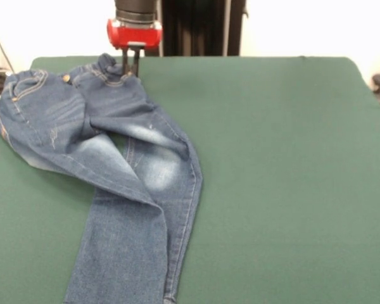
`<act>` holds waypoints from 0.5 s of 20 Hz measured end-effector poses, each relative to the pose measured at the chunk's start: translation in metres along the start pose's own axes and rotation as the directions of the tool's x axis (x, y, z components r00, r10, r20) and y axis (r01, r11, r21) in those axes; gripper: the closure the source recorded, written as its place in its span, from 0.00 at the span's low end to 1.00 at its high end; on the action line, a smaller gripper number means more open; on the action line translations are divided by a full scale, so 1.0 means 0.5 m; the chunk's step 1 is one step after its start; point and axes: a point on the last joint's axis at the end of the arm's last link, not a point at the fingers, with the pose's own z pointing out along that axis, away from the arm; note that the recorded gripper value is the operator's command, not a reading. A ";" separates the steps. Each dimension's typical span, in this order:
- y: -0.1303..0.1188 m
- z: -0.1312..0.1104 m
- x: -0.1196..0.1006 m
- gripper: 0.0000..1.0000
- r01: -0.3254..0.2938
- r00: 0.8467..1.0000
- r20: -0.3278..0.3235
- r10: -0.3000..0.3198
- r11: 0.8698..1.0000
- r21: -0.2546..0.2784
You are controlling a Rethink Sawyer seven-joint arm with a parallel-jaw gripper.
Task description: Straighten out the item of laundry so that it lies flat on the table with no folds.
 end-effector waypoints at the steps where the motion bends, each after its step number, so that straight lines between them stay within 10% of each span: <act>1: -0.004 -0.002 -0.004 1.00 -0.007 1.000 0.003 0.007 1.000 0.005; 10: -0.020 -0.014 -0.025 1.00 -0.039 0.999 0.017 0.038 0.999 0.030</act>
